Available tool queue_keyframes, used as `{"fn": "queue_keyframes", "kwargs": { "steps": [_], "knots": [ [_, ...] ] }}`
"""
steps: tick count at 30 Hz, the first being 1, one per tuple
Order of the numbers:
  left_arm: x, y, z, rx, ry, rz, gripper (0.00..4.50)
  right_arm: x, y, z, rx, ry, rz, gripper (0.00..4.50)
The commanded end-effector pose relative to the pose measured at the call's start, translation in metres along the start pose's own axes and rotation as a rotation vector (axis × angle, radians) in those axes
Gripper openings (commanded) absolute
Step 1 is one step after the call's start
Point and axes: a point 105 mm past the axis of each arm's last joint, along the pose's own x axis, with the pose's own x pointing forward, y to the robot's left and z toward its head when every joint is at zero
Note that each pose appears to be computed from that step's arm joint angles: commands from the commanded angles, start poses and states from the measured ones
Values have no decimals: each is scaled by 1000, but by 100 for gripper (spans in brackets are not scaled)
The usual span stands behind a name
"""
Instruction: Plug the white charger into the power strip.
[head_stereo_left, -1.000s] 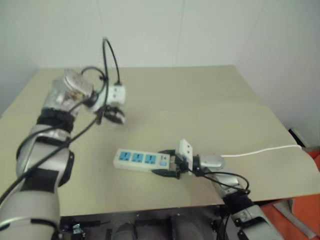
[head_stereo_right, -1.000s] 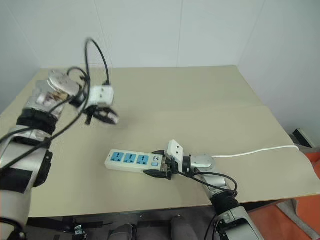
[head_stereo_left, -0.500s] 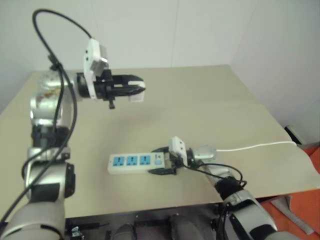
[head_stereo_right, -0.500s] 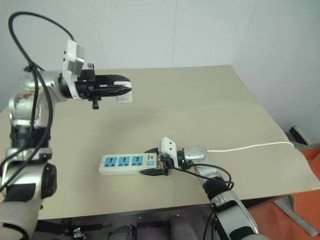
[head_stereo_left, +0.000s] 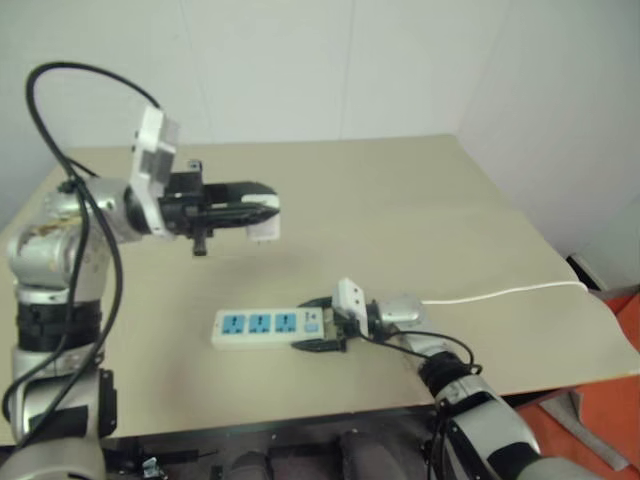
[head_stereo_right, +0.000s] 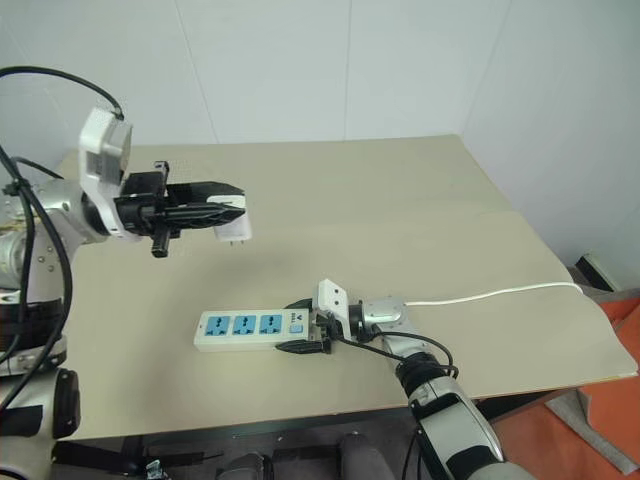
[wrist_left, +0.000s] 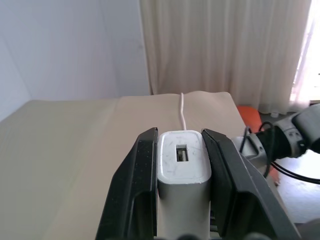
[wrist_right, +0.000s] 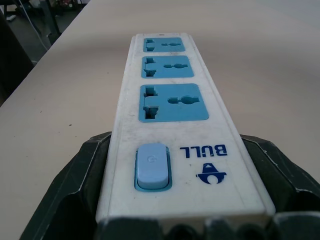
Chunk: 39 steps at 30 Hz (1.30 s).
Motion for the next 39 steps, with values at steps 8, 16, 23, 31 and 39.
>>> {"fn": "queue_keyframes", "kwargs": {
  "steps": [8,16,23,31,39],
  "knots": [
    [8,-18,-32,18,-49,-1,103,2,10,-13,29,46,36,343],
    [18,-33,-67,-21,-69,-31,103,0,11,-13,35,49,35,343],
    [18,-41,-95,-37,-52,-61,103,-1,10,-13,39,51,29,343],
    [20,-42,-111,-34,-41,-79,103,-2,9,-13,43,51,21,343],
    [22,-42,-122,-17,-38,-70,103,-2,8,-13,43,52,16,343]
  ]
}}
